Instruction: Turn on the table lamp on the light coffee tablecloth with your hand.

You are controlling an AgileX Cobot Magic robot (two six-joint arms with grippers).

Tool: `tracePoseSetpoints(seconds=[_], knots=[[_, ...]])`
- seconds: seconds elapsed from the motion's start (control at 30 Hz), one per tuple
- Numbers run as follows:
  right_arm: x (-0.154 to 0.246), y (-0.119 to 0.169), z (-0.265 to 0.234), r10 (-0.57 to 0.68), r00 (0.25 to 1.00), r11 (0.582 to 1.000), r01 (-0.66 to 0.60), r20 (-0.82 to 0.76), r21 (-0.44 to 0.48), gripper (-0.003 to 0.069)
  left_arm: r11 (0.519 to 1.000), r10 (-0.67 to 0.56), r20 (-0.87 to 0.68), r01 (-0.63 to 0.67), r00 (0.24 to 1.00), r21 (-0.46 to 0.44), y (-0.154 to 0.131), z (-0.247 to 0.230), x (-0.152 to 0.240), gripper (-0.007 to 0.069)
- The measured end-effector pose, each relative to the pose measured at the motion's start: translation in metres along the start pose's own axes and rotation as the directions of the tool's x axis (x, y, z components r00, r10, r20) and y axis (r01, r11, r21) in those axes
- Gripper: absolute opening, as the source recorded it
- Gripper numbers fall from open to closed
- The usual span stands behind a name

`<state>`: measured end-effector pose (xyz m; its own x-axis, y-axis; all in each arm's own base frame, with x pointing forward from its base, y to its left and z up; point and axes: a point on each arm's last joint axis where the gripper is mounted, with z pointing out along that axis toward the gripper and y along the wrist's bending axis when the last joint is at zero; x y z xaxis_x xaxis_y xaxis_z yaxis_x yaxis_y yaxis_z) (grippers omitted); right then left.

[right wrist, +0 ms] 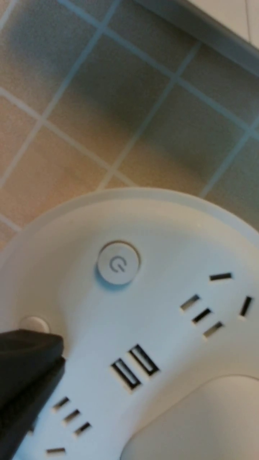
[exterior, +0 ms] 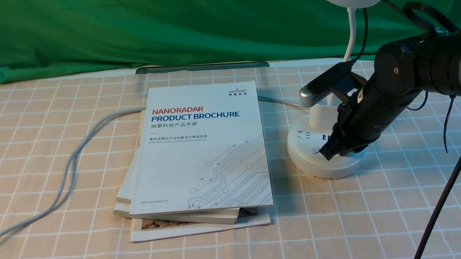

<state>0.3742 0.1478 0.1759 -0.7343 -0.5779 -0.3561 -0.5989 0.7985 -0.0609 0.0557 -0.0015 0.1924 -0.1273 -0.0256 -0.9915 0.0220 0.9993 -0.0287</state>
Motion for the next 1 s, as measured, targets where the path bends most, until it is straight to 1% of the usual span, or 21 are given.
tracePoseSetpoints(seconds=[0.23, 0.33, 0.37, 0.5, 0.63, 0.73, 0.77, 0.87, 0.97, 1.0], knots=[[-0.001, 0.000, -0.003, 0.002, 1.000, 1.000, -0.002, 0.003, 0.000, 0.0033, 1.000, 0.000, 0.000, 0.000, 1.000, 0.000, 0.000, 0.000, 0.000, 0.0021], [0.005, 0.004, -0.017, 0.026, 0.999, 0.999, -0.027, -0.031, -0.018, 0.0033, 1.000, 0.000, 0.000, 0.000, 1.000, 0.000, 0.000, 0.000, 0.000, 0.0021], [0.008, 0.006, -0.025, 0.030, 0.999, 0.999, -0.031, -0.031, -0.020, 0.0033, 1.000, 0.000, 0.000, 0.000, 1.000, 0.000, 0.000, 0.000, 0.000, 0.0021], [0.016, 0.010, -0.069, 0.051, 0.997, 0.999, -0.051, 0.057, 0.000, 0.0033, 1.000, 0.000, 0.000, 0.000, 1.000, 0.000, 0.000, 0.000, 0.000, 0.0021], [0.046, 0.021, -0.136, 0.082, 0.972, 0.995, -0.091, 0.220, 0.031, 0.0034, 1.000, 0.000, 0.000, 0.000, 1.000, 0.000, 0.000, 0.000, 0.000, 0.0021], [0.067, 0.028, -0.162, 0.087, 0.953, 0.994, -0.103, 0.290, 0.042, 0.0034, 1.000, 0.000, 0.000, 0.000, 1.000, 0.000, 0.000, 0.000, 0.000, 0.0021], [0.082, 0.033, -0.179, 0.089, 0.932, 0.992, -0.114, 0.351, 0.051, 0.0037, 1.000, 0.000, 0.000, 0.000, 1.000, 0.000, 0.000, 0.000, 0.000, 0.0021], [0.113, 0.043, -0.207, 0.084, 0.871, 0.988, -0.134, 0.484, 0.070, 0.0038, 1.000, 0.000, 0.000, 0.000, 1.000, 0.000, 0.000, 0.000, 0.000, 0.0021], [0.146, 0.052, -0.226, 0.060, 0.781, 0.984, -0.151, 0.622, 0.093, 0.0040, 1.000, 0.000, 0.000, 0.000, 1.000, 0.000, 0.000, 0.000, 0.000, 0.0021], [0.158, 0.056, -0.235, 0.051, 0.739, 0.982, -0.159, 0.672, 0.100, 0.0042, 1.000, 0.000, 0.000, 0.000, 1.000, 0.000, 0.000, 0.000, 0.000, 0.0021]])
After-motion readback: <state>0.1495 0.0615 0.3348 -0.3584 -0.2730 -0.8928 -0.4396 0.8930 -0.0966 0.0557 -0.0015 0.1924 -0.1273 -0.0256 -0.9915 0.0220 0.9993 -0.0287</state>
